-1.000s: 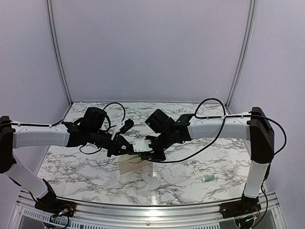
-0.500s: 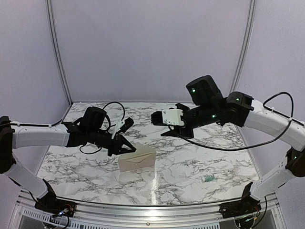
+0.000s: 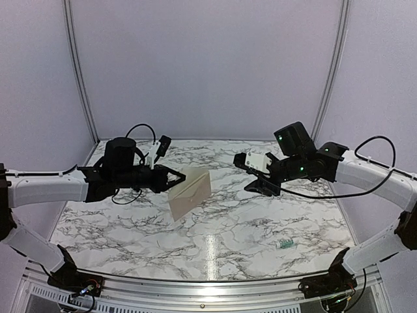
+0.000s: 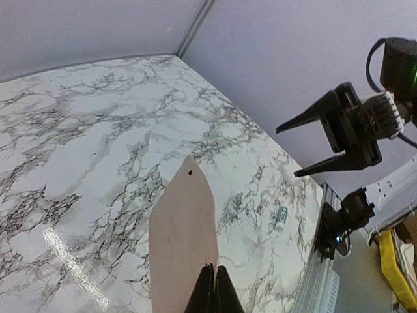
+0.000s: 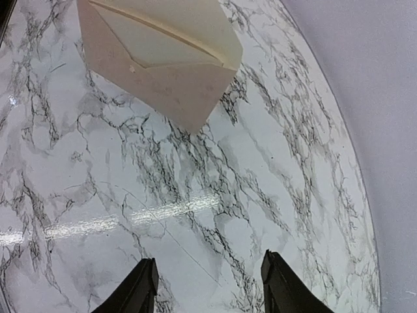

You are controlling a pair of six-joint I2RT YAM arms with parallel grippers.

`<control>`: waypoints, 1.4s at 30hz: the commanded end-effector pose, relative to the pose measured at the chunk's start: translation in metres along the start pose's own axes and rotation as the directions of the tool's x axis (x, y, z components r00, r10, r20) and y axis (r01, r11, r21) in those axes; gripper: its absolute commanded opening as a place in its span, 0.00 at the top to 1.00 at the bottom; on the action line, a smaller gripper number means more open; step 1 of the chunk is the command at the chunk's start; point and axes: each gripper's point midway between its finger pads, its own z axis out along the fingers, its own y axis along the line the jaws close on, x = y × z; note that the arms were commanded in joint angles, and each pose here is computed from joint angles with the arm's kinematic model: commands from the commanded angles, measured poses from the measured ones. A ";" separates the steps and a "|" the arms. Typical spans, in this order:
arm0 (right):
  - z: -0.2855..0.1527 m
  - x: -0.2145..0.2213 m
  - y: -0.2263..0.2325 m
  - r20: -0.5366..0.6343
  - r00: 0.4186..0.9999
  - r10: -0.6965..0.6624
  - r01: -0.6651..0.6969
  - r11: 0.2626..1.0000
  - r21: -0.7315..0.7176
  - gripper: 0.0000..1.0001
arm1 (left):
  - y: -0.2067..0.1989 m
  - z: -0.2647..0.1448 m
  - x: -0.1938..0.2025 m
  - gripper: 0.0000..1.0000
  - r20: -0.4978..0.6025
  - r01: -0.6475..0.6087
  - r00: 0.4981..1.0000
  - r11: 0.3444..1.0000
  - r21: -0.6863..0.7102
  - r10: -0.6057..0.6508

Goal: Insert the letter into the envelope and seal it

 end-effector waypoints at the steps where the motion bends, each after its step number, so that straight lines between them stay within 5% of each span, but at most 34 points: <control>1: -0.002 -0.007 -0.016 0.089 0.991 0.096 -0.100 0.994 0.037 0.48 | 0.010 -0.019 -0.031 1.00 0.305 0.272 0.923 0.959 -0.081 -0.236; 7: 0.014 0.009 -0.023 0.058 0.989 0.133 -0.136 0.990 0.043 0.48 | 0.025 -0.023 0.004 1.00 0.495 0.535 0.750 0.843 -0.062 -0.439; 20: 0.045 0.034 -0.013 0.013 0.984 0.180 -0.180 0.984 0.008 0.48 | 0.046 -0.020 0.085 1.00 0.674 0.733 0.575 0.659 -0.171 -0.464; 38: 0.057 0.054 -0.005 -0.043 0.984 0.170 -0.171 0.985 0.000 0.48 | 0.072 0.012 0.134 0.95 0.549 0.640 0.750 0.616 -0.459 -0.370; 42: 0.055 0.055 -0.007 -0.054 0.984 0.168 -0.168 0.986 0.004 0.47 | 0.078 0.009 0.140 0.79 0.514 0.606 0.785 0.602 -0.519 -0.346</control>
